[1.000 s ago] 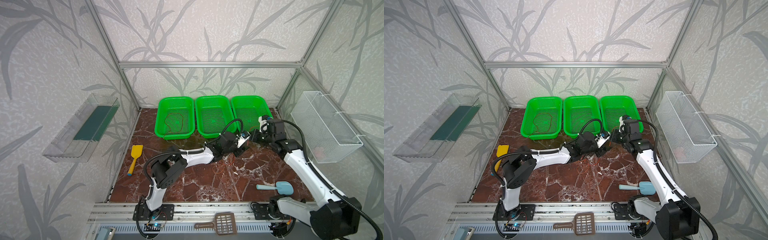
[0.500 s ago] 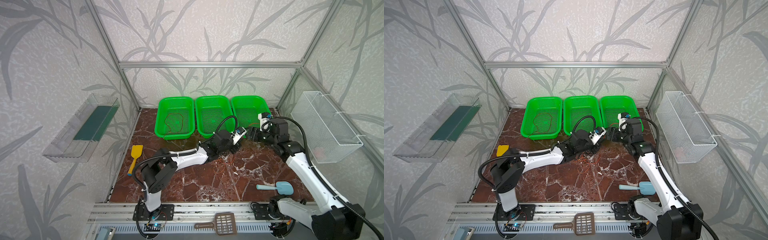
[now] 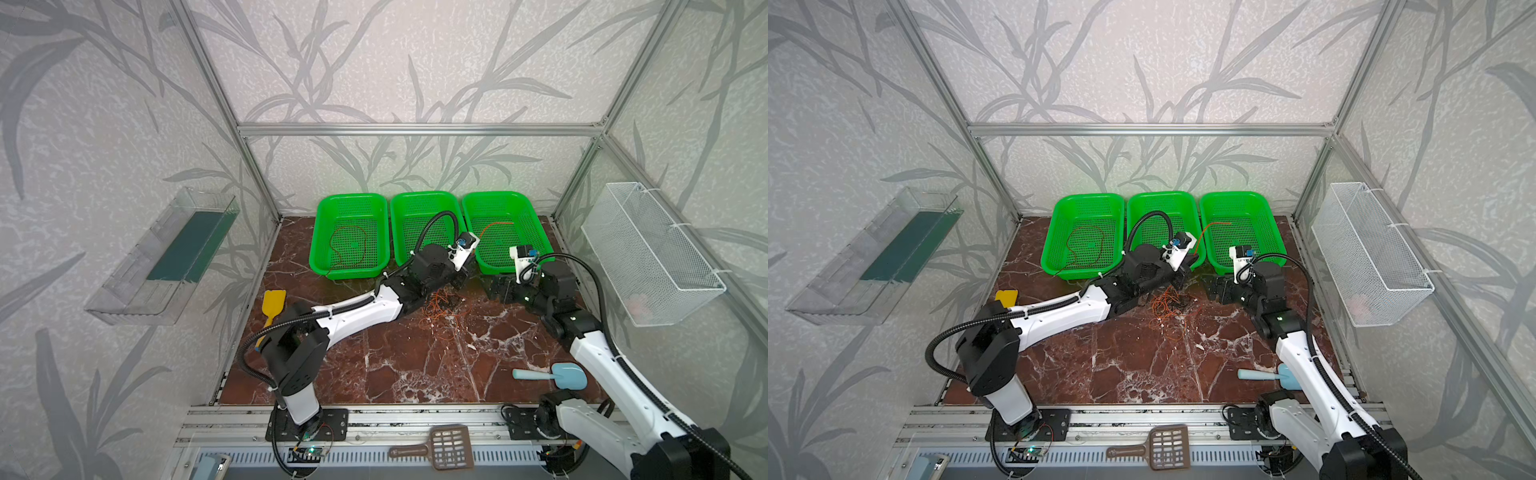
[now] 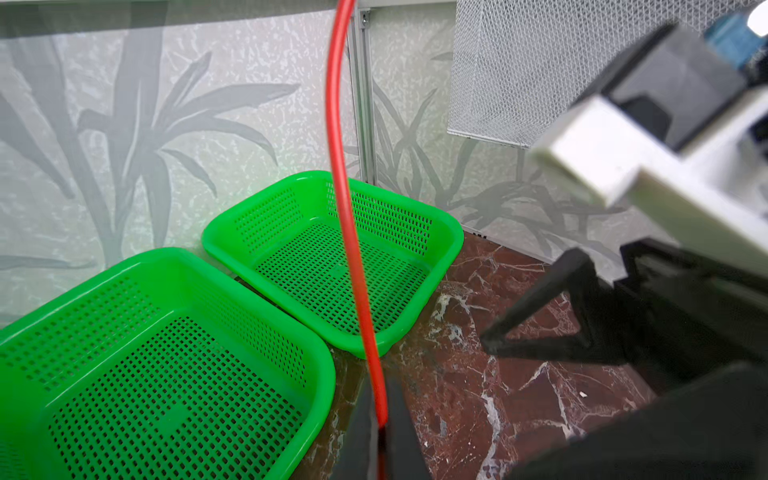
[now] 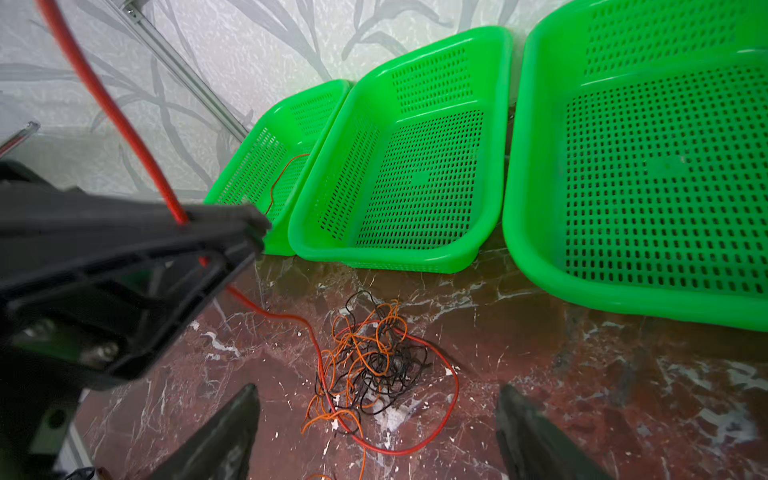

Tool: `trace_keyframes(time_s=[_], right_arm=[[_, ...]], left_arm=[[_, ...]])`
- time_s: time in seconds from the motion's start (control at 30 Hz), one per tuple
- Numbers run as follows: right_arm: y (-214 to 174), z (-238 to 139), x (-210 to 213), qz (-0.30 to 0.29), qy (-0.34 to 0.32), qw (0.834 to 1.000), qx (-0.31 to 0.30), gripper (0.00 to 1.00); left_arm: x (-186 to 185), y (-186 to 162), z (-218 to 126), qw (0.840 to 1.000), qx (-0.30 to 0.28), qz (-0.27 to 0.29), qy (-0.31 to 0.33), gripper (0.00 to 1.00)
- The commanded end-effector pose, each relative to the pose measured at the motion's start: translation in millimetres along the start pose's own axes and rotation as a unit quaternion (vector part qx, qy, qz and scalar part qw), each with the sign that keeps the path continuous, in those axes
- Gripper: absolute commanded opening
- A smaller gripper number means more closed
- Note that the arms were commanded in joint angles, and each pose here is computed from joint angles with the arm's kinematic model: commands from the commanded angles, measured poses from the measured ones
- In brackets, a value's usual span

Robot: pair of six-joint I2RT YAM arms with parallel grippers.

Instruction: Untangle the cables

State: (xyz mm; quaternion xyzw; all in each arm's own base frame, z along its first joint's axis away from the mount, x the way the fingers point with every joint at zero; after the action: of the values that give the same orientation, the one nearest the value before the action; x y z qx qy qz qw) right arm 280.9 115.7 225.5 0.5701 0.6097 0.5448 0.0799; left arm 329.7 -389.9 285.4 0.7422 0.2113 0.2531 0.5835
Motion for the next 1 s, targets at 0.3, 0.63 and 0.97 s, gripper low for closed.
trace_keyframes(time_s=[0.3, 0.63, 0.97], right_arm=[[-48.0, 71.8, 49.2, -0.114, 0.076, 0.989, 0.055, 0.86], [-68.2, 117.2, 37.9, -0.116, 0.084, 0.985, 0.098, 0.73], [-95.2, 131.6, 16.9, -0.09, 0.059, 0.985, 0.132, 0.5]], left_arm=[[11.5, 79.0, -25.3, 0.997, -0.066, -0.031, 0.003, 0.0], [12.1, 109.2, -32.7, 0.996, -0.083, -0.039, -0.006, 0.0], [19.7, 143.3, -31.3, 0.996, -0.087, -0.023, -0.004, 0.0]])
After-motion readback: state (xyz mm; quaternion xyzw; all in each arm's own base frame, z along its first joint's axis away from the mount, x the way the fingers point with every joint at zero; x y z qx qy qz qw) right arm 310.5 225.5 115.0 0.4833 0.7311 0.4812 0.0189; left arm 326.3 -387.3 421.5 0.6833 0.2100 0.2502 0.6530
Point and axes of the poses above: each gripper's point midway between its finger pads, its own z axis out along the fingers, its own x axis along the line the jaws close on, y = z × x, the point moved 4 cm from there along -z, back along the fingers, and after that the axes turned 6 degrees about z, right-handed, at the moved point
